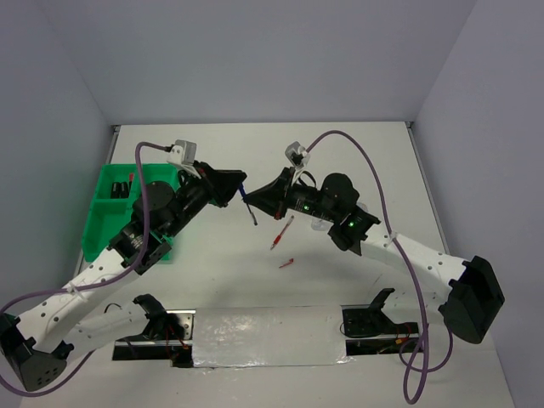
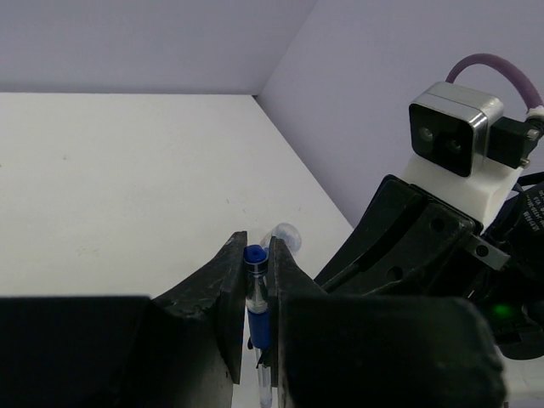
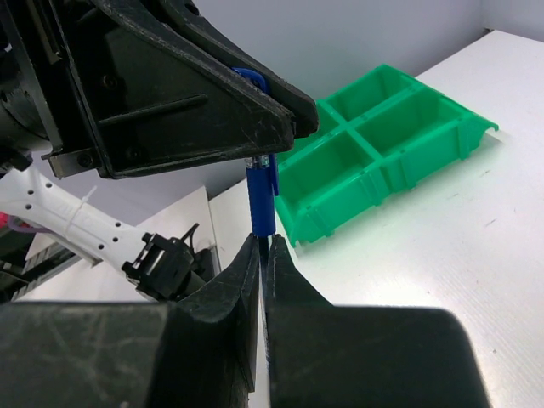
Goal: Sort the stationery into containers
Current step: Close the pen cap on the pen.
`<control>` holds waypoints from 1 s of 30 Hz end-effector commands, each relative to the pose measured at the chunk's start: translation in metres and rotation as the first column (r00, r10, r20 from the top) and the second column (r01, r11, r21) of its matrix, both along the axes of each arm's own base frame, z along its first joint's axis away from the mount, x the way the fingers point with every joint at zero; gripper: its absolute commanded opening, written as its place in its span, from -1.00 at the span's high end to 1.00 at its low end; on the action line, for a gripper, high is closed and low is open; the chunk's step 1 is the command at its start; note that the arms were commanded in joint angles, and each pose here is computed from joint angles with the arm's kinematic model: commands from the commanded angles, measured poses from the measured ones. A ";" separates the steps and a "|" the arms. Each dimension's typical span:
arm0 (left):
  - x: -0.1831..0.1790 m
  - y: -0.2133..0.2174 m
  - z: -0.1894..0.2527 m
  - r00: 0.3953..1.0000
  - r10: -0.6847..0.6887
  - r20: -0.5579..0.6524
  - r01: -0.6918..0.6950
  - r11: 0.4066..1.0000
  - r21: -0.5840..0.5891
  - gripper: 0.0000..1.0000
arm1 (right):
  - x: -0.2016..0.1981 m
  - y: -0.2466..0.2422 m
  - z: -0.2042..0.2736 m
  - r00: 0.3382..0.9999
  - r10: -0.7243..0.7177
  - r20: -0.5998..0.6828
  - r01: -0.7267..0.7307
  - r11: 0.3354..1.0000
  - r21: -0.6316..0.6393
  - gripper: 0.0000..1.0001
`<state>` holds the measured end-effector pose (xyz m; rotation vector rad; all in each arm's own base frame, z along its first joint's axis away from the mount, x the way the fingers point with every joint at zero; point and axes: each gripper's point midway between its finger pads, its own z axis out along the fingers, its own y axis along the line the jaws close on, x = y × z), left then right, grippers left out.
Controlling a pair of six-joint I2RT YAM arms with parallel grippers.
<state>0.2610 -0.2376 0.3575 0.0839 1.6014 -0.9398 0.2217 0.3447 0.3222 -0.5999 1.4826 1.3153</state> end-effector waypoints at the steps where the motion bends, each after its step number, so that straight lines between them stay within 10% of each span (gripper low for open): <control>1: -0.014 -0.014 -0.042 0.991 -0.092 -0.101 0.098 0.994 0.051 1.00 | 0.001 -0.011 0.105 0.981 -0.049 0.186 0.005 0.973 0.232 1.00; 30: -0.022 -0.024 -0.078 0.976 -0.145 -0.162 0.157 0.986 0.062 1.00 | 0.001 -0.011 0.157 0.969 -0.042 0.243 -0.032 0.956 0.293 1.00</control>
